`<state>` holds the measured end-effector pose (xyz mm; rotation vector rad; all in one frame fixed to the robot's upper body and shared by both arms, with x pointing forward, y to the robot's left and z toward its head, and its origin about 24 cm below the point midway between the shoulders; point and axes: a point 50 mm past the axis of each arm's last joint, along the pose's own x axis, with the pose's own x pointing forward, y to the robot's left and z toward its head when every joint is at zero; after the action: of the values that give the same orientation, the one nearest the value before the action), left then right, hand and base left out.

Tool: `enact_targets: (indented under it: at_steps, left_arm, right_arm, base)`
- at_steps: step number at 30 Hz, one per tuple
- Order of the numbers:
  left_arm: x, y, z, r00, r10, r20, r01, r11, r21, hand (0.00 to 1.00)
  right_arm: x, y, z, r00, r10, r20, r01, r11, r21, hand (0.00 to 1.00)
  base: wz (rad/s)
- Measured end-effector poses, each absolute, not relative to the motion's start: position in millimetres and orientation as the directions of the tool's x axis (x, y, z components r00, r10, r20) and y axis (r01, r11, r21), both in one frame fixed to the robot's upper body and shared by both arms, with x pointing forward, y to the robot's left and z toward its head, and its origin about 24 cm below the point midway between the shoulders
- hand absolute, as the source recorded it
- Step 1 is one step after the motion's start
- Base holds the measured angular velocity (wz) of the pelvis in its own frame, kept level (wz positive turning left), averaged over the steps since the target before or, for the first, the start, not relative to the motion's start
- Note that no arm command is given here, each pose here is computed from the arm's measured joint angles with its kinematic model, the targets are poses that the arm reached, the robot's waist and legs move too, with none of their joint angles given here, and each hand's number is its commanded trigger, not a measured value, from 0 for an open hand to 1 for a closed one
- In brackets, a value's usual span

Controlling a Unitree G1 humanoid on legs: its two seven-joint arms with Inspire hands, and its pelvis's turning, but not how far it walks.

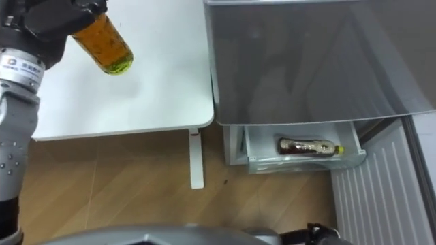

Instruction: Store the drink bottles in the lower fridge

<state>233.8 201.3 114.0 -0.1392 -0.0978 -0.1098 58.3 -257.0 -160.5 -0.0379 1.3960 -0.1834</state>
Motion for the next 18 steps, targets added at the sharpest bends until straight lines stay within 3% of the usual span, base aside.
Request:
enact_targets:
  at_steps: [6, 18]
  left_arm:
    - [222.2, 185.3, 89.6, 0.986, -0.166, 0.008, 0.165, 0.968, -0.187, 1.0]
    - [211.5, 164.4, 39.5, 0.952, -0.249, -0.18, 0.18, 0.926, -0.331, 1.0]
  right_arm:
    - [79.1, -254.2, -157.8, 0.219, -0.154, -0.963, 0.09, 0.986, -0.137, 0.0]
    - [126.4, -233.8, -143.6, 0.409, -0.079, -0.909, -0.14, 0.979, -0.147, 0.0]
  base:
    - [0.11]
    - [0.07]
